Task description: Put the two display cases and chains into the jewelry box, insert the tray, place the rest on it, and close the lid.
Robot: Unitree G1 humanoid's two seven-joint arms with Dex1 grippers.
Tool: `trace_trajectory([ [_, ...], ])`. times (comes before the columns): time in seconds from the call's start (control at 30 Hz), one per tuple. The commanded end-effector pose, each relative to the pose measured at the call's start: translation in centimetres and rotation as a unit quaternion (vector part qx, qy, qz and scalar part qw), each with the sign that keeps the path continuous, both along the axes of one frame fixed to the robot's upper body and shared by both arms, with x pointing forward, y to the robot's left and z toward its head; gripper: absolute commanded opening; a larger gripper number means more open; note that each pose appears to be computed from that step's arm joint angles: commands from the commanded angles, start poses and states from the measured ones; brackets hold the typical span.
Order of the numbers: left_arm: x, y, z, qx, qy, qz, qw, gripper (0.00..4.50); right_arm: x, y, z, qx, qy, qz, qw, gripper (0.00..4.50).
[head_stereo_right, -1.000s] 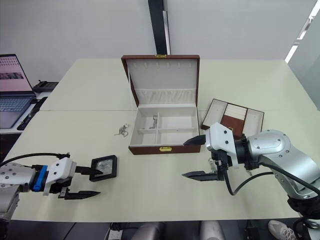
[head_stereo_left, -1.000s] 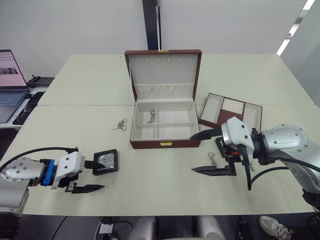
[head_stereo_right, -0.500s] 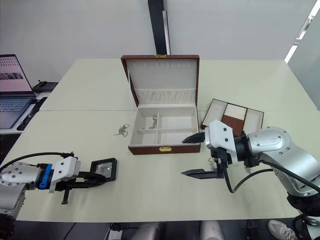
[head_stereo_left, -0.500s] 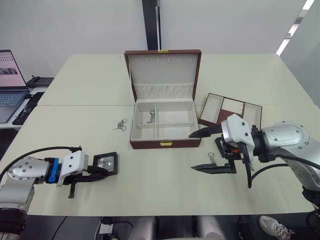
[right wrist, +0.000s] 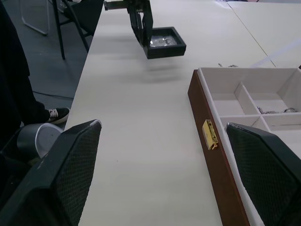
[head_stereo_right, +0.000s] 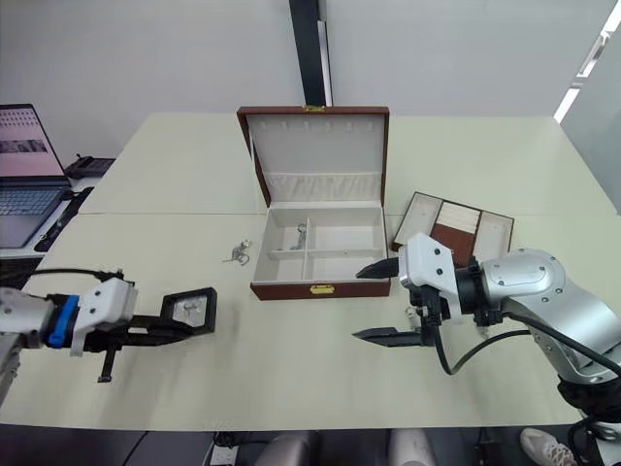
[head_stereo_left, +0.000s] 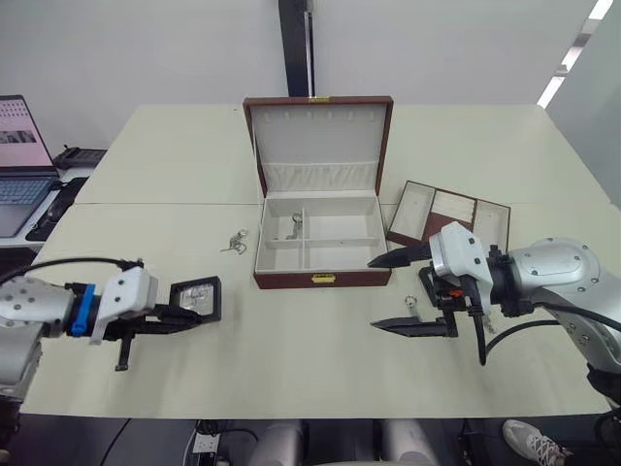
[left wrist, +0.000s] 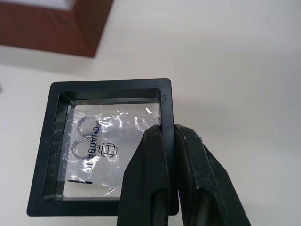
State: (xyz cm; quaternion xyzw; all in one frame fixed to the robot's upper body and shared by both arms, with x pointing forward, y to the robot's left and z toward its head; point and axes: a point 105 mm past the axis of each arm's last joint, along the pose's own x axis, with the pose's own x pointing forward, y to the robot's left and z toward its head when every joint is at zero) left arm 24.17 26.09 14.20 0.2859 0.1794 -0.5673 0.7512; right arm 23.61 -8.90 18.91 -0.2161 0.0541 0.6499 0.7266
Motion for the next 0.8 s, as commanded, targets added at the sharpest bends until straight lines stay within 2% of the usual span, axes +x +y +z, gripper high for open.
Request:
trace_trajectory([
  [0.03, 0.7, -2.1, 3.8, -0.031, -0.020, -0.010, 0.999, 0.02, 0.2, -0.6, 1.1, 0.008, -0.030, -0.027, 0.999, 4.50],
  [0.13, 1.6, -5.2, 6.1, -0.061, -0.023, -0.030, 0.997, 0.02, 0.5, -1.2, 1.0, 0.009, -0.028, -0.056, 0.998, 4.50],
  [0.23, 2.9, -7.2, 6.9, -0.061, -0.035, -0.043, 0.997, 0.02, 0.5, -1.4, 0.9, 0.009, -0.029, -0.073, 0.997, 4.50],
  [0.5, 9.1, -13.1, 7.6, -0.039, -0.091, -0.056, 0.993, 0.02, 1.0, -1.8, 0.1, -0.007, -0.034, -0.126, 0.991, 4.50],
  [0.8, 12.6, -18.4, 6.6, -0.015, -0.104, -0.088, 0.991, 0.02, 3.0, -2.7, 0.1, -0.013, -0.046, -0.204, 0.978, 4.50],
])
